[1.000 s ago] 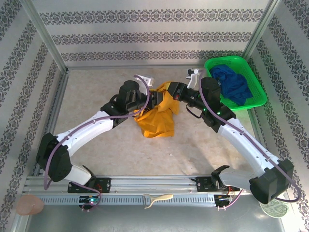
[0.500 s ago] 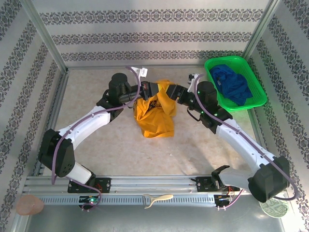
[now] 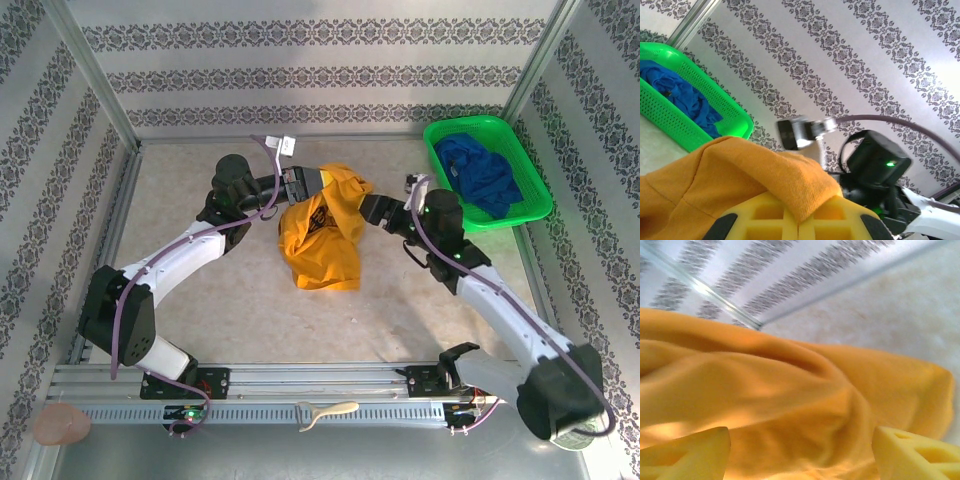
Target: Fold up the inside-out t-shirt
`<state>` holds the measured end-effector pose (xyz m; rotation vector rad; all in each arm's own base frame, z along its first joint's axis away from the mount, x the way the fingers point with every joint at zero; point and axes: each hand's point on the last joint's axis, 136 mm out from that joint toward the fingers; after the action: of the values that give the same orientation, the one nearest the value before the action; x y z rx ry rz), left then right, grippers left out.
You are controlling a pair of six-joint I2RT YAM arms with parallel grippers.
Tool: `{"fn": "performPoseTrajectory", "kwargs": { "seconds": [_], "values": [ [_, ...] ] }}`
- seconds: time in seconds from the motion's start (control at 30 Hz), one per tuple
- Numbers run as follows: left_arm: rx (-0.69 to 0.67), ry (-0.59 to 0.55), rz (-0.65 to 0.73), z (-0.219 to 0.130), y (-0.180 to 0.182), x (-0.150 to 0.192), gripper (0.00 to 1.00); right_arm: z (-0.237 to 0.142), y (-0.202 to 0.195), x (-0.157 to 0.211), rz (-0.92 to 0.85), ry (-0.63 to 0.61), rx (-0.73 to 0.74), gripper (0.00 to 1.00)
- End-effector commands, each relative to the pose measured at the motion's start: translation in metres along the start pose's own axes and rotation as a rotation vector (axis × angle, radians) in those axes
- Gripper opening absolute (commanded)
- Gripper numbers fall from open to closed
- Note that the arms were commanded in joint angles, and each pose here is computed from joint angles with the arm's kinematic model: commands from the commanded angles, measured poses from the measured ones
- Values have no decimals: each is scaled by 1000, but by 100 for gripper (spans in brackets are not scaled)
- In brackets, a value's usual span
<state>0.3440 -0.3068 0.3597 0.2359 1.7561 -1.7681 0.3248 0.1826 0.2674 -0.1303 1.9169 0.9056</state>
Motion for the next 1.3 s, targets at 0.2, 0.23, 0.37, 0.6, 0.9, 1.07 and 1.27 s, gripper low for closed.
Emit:
{"fn": "performPoseTrajectory", "kwargs": {
  "seconds": [0.2,0.23,0.37,0.6,0.9,1.07,1.27],
  "values": [
    [62,-7,44,-6,-21,-3,0,-19,53,-37,-195,-88,-142,78],
    [63,-8,44,-7,-22,-4,0,-17,55,-39,-198,-89,-144,77],
    [63,-9,39,-7,-22,-4,0,-8,62,-42,-212,-80,-154,74],
    [57,-20,26,-7,-19,-5,0,3,69,-44,-222,-54,-166,7],
    [-135,-270,-158,-46,61,-36,29,-49,104,-80,-239,-155,-319,0],
    [-137,-289,-159,-56,66,-41,52,-48,115,-80,-253,-145,-399,0],
    [-226,-158,21,-50,27,-20,62,-24,90,-66,-200,-77,-356,0]
  ]
}}
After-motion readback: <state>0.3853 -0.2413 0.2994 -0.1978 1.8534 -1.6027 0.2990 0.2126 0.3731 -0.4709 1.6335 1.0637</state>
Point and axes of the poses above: each hand's point on the last joint's axis, 136 mm out from that joint toward the fingers, its own z axis out along the fingers, its own y axis along the line the jaws close on, x = y × z, and after that the axes turned 12 degrees about -z, right-handed
